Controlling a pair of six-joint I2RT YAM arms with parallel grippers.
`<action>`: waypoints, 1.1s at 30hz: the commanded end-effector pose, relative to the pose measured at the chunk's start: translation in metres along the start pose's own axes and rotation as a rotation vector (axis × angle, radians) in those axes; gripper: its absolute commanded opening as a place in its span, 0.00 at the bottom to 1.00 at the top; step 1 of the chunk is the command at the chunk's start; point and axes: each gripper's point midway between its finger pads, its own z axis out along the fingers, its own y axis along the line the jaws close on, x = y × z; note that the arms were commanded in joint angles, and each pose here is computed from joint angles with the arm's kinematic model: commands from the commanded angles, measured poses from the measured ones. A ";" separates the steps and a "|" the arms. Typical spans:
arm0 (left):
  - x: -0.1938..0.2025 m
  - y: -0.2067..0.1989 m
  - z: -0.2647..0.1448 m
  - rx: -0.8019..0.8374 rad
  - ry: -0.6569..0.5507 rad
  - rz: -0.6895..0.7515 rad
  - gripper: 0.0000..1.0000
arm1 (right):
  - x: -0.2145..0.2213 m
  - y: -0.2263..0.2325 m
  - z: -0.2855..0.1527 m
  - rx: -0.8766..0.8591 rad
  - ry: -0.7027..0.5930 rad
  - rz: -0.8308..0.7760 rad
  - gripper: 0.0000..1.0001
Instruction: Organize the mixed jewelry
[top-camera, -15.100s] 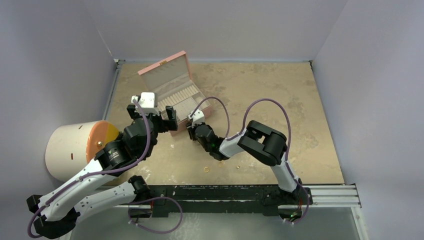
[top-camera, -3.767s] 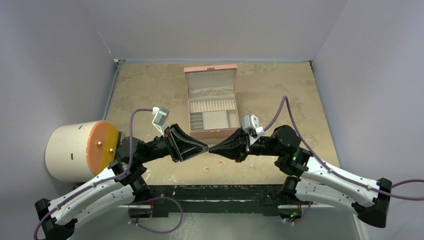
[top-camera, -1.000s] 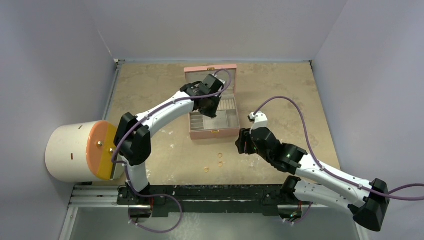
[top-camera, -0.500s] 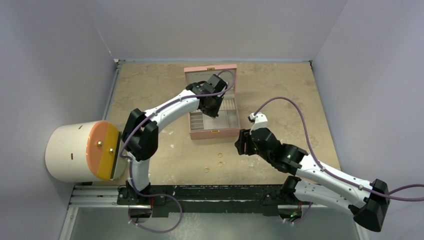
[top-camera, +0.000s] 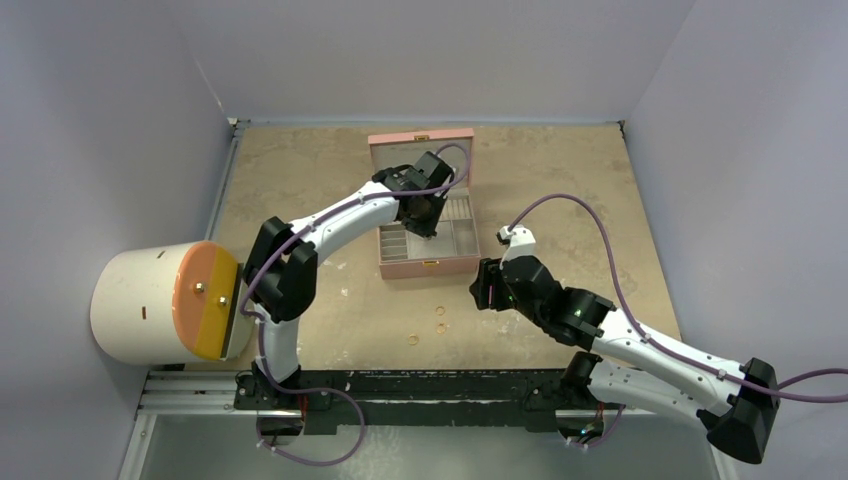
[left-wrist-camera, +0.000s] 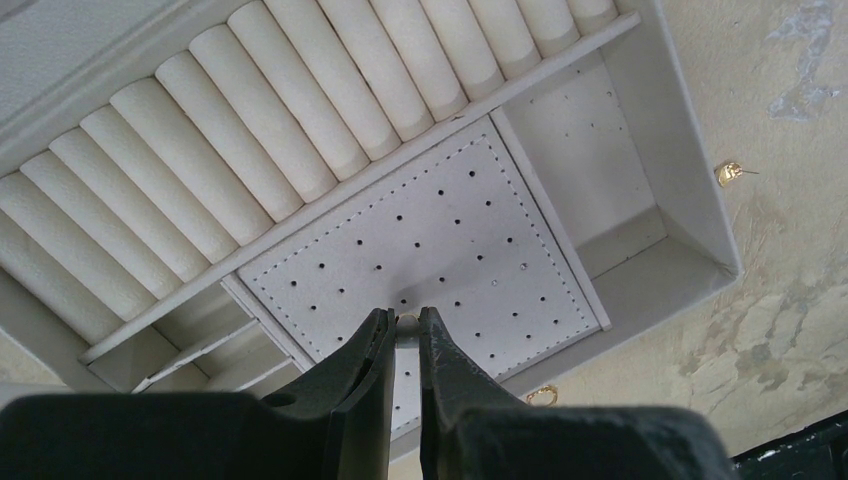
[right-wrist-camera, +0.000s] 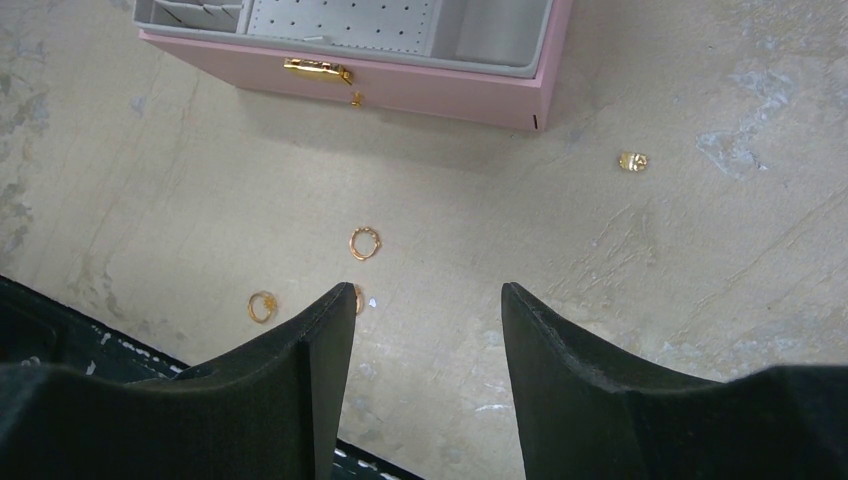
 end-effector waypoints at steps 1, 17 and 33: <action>-0.008 -0.008 -0.015 0.040 -0.043 0.031 0.00 | 0.002 -0.004 -0.001 0.010 0.000 0.017 0.58; -0.008 -0.015 -0.027 0.071 -0.067 0.048 0.00 | 0.005 -0.003 0.001 0.011 0.011 0.022 0.58; -0.014 -0.012 -0.022 0.049 -0.077 0.048 0.00 | 0.007 -0.001 0.004 0.004 0.022 0.023 0.58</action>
